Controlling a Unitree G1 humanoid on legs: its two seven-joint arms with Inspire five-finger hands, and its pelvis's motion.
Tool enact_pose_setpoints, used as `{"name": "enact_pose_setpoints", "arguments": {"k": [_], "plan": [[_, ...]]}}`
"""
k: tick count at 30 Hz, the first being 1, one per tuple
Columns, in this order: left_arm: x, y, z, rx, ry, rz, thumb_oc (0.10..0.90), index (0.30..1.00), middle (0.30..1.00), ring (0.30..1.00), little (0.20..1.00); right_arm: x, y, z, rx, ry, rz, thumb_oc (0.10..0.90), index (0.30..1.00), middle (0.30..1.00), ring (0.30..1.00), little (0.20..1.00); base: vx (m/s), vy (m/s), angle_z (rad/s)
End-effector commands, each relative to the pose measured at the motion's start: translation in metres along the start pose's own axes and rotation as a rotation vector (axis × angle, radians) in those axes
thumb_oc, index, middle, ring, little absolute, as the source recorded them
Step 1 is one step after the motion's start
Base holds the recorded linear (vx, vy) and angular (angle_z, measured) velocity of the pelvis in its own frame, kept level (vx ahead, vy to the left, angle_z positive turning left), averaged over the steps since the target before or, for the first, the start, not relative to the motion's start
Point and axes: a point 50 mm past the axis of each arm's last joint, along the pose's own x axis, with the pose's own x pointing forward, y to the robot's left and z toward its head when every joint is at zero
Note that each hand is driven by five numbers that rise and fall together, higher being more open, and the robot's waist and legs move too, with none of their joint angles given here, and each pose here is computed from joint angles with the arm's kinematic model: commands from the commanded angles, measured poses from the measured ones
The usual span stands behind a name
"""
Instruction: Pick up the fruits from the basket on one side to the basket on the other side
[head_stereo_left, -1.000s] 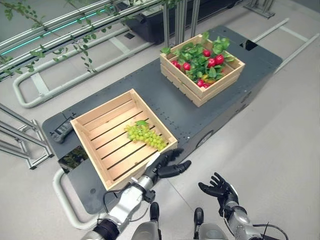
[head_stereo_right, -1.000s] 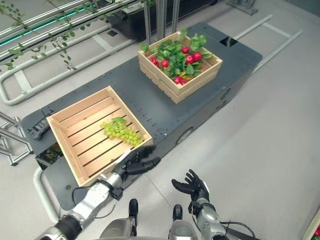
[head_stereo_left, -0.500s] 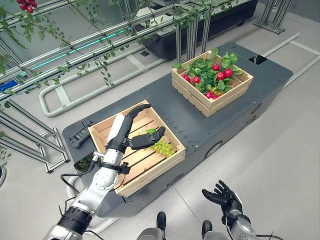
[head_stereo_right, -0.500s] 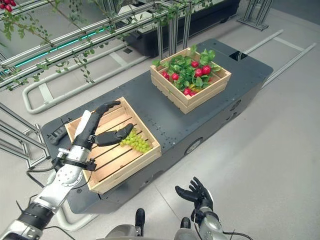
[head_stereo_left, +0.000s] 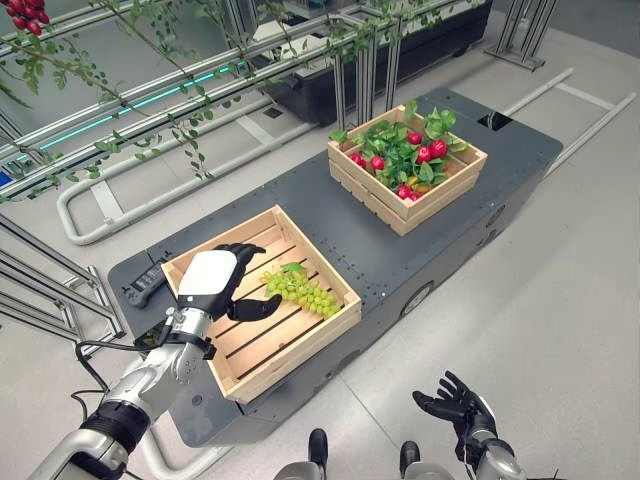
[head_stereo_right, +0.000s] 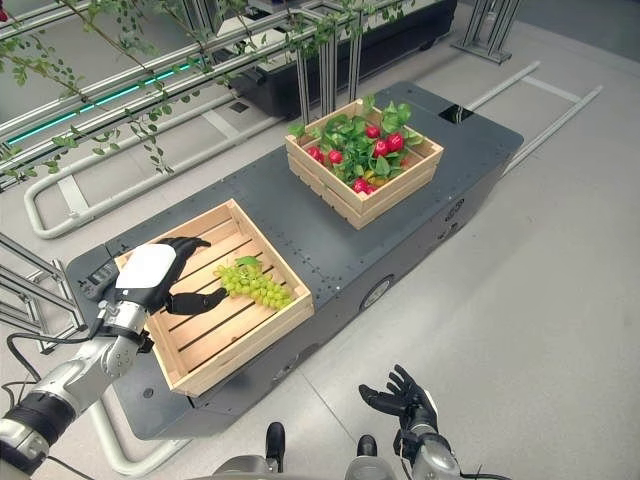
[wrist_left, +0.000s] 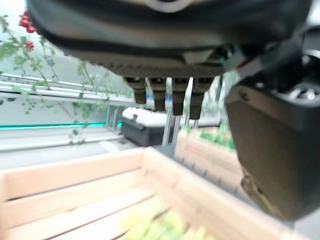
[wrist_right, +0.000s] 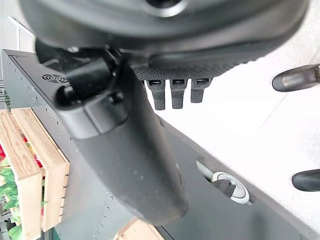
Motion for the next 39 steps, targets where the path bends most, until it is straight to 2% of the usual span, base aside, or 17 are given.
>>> {"name": "enact_pose_setpoints", "arguments": {"k": [1,6,17,28,39], "plan": [[0.047,0.075,-0.014,0.108,0.048,0.338,0.8,0.9,0.9,0.9,0.9,0.015,0.007,0.055,-0.076,-0.178,0.093,0.8,0.9,0.9,0.9,0.9,-0.12,0.093,-0.01],[0.061,0.093,-0.021,0.212,0.087,0.399,0.8,0.9,0.9,0.9,0.9,0.024,0.011,0.086,-0.114,-0.254,0.123,0.8,0.9,0.9,0.9,0.9,-0.15,0.078,-0.1],[0.092,0.173,-0.015,0.38,0.128,0.705,0.8,0.9,0.9,0.9,0.9,0.035,0.029,0.131,-0.119,-0.363,0.153,0.8,0.9,0.9,0.9,0.9,-0.12,0.0,-0.01],[0.1,0.203,-0.005,0.479,0.13,0.801,0.8,0.9,0.9,0.9,0.9,0.037,0.041,0.15,-0.108,-0.411,0.171,0.8,0.9,0.9,0.9,0.9,-0.04,-0.005,0.05],[0.113,0.216,0.029,0.616,-0.083,0.753,0.8,0.9,0.9,0.9,0.9,0.039,0.042,0.155,-0.097,-0.41,0.166,0.8,0.9,0.9,0.9,0.9,0.0,-0.004,0.01]]}}
